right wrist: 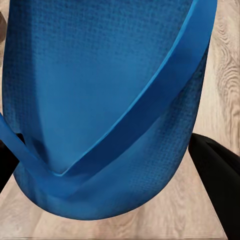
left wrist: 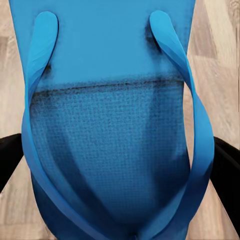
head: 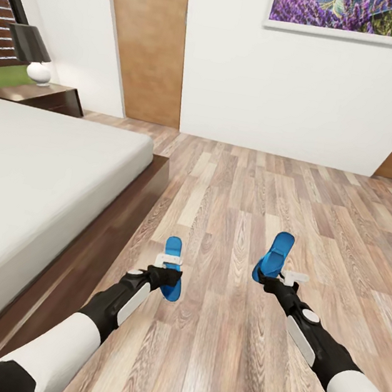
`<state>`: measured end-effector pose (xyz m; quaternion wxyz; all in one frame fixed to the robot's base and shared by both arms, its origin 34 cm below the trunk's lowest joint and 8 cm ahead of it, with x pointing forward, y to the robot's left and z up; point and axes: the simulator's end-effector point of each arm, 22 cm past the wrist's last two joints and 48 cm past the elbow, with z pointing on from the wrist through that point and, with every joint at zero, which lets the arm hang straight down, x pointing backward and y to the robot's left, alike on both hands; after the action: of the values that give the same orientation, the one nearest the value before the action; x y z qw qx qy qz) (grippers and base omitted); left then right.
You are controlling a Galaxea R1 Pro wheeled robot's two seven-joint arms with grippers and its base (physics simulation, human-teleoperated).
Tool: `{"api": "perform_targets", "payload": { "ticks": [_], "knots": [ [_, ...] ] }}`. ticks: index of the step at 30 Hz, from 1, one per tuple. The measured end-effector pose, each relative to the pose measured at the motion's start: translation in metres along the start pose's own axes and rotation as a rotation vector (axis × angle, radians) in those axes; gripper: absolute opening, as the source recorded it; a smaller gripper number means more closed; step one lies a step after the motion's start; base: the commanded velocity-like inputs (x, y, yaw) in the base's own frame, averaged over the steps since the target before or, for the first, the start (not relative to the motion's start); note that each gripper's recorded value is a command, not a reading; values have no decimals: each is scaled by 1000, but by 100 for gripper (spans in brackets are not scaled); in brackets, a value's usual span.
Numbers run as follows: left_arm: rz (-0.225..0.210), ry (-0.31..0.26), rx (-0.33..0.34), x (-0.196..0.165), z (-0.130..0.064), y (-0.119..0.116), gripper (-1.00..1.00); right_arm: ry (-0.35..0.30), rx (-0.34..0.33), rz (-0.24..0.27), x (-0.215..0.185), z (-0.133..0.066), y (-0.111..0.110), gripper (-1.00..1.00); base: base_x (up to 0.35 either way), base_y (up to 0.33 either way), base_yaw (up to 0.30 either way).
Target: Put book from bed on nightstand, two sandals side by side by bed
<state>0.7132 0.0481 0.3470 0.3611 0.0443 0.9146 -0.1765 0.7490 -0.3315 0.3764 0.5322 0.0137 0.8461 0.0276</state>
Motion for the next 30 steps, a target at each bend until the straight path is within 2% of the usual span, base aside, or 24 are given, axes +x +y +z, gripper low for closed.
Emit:
{"api": "perform_targets", "payload": {
  "ticks": [9, 11, 16, 27, 30],
  "knots": [
    [25, -91, 15, -42, -18, -13, -100, -19, -9, -1, -13, -11, 6, -100, 0, 0, 0],
    [30, -115, 20, -53, -23, -16, -100, -17, -23, -17, -14, -13, 13, -100, 0, 0, 0],
    [43, -135, 33, -65, -33, -22, -100, -19, -48, -45, -19, -18, 24, -100, 0, 0, 0],
    [61, -180, 29, -89, -52, -28, -100, -57, -44, -51, -46, -28, 22, -100, 0, 0, 0],
    [60, -182, 29, -89, -52, -28, -100, -57, -39, -51, -46, -28, 19, -100, 0, 0, 0]
  ]
}}
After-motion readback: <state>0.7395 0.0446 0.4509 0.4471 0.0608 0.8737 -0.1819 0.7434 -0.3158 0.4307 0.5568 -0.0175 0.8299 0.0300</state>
